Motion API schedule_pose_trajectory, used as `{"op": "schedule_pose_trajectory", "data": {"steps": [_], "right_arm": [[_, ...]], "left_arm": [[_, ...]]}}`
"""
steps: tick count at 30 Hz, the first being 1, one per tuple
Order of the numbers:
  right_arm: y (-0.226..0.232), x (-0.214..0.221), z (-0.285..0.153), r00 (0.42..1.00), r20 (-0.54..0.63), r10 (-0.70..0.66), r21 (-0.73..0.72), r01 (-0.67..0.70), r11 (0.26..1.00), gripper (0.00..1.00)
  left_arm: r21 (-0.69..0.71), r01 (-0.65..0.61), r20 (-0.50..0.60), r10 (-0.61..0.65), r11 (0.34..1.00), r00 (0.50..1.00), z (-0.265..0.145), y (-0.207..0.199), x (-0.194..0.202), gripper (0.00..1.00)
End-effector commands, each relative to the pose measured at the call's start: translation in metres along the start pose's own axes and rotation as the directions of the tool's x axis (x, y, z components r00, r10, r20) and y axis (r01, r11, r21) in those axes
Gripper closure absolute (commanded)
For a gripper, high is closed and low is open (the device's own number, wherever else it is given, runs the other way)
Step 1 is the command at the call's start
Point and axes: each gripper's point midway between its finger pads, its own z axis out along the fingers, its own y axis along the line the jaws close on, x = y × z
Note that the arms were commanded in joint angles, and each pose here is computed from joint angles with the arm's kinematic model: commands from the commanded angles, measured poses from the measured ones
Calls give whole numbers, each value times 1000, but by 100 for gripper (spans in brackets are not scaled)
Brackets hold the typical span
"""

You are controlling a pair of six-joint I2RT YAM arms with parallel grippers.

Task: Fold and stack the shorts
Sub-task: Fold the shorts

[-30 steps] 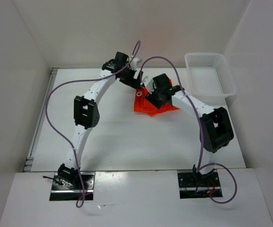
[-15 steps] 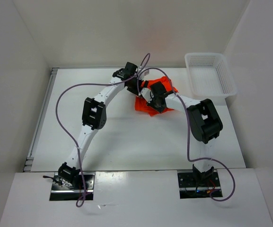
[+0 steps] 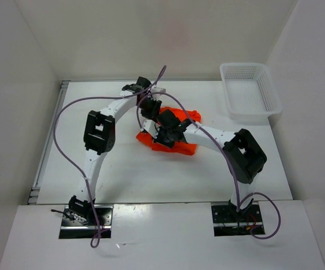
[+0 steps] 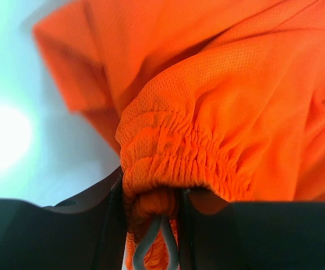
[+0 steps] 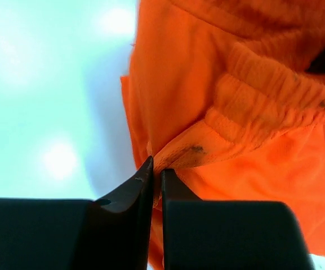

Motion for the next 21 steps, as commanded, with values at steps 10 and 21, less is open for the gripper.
{"op": "schedule_pose_trajectory", "data": {"steps": [10,21], "right_arm": [[0,-92,-79,967,254,33,-74,-15,997,48],[-150,-42,-51,866,297,402,103,-447,888,47]], "left_arm": [[-44,77,107,-72,996,992,-87,28,32,52],[-123,75,199,-49,990,979,-159,22,12,0]]}}
